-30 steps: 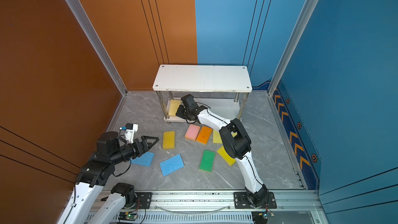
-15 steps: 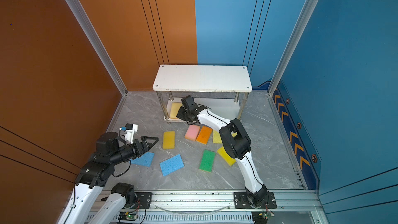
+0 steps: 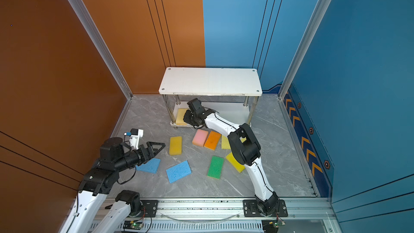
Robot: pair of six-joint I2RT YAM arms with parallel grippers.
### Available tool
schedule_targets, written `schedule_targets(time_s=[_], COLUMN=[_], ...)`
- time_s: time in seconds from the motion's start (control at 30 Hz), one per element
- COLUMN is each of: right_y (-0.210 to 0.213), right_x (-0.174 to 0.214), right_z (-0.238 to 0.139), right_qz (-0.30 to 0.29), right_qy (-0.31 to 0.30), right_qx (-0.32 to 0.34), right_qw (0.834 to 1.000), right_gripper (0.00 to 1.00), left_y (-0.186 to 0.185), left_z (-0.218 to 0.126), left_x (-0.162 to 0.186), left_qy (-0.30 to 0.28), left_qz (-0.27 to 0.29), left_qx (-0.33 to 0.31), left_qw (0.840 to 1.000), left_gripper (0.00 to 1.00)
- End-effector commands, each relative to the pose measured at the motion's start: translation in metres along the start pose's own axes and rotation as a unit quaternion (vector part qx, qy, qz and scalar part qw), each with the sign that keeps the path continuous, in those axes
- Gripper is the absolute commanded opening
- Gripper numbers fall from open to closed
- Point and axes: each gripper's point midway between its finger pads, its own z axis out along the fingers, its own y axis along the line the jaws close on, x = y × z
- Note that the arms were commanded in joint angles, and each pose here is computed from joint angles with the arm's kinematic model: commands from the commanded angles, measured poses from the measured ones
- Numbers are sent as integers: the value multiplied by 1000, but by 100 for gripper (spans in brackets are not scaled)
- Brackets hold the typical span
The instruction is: Place and organize the cleaning sponges onto the shelf
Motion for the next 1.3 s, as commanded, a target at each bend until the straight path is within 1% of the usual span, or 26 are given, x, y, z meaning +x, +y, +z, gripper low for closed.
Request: schedule_targets(time_s=[0.0, 0.23, 0.3, 0.47, 0.6, 0.63, 0.67, 0.73, 0.77, 0.87, 1.0, 1.13, 1.27], right_y=[-1, 2, 1, -11, -13, -19, -11, -18, -22, -24, -32, -48, -78], right_x=[8, 7, 7, 7, 8, 12, 9, 14, 18, 49, 72, 94, 119], right_z=[6, 1, -1, -12, -33, -33, -50, -63, -70, -85, -110, -137, -159], right_qz=[1, 2, 0, -19, -55, -62, -71, -76, -76, -95, -109, -115, -111], right_qy=[11, 10, 7, -7, -15, -13, -23, -26, -27, -11, -5, 8, 30], right_qx=[9, 5, 7, 28, 33, 39, 30, 34, 34, 32, 34, 43, 68], right_qw=[1000, 1000, 1000, 999, 998, 997, 997, 996, 996, 995, 993, 992, 991], right_gripper=[32, 34, 37, 40, 43, 44, 44, 44, 44, 45, 46, 48, 49], left_y=[4, 4, 3, 4, 5, 6, 7, 9, 10, 15, 16, 15, 18], left_z=[0, 0, 0, 1, 2, 2, 3, 4, 5, 7, 11, 20, 35], left_x=[7, 6, 6, 6, 6, 5, 6, 6, 6, 9, 14, 26, 48], left_qy=[11, 11, 11, 11, 13, 13, 15, 16, 16, 24, 40, 79, 120], left_qz=[1, 0, 1, 1, 4, 4, 6, 8, 8, 7, 15, 25, 57], left_qx=[0, 1, 1, 0, -2, -4, -5, -7, -8, -11, -7, -2, -28], left_qw=[1000, 1000, 1000, 1000, 1000, 1000, 1000, 1000, 1000, 1000, 999, 997, 991], left_gripper=[82, 82, 82, 82, 82, 82, 83, 84, 84, 84, 84, 85, 85])
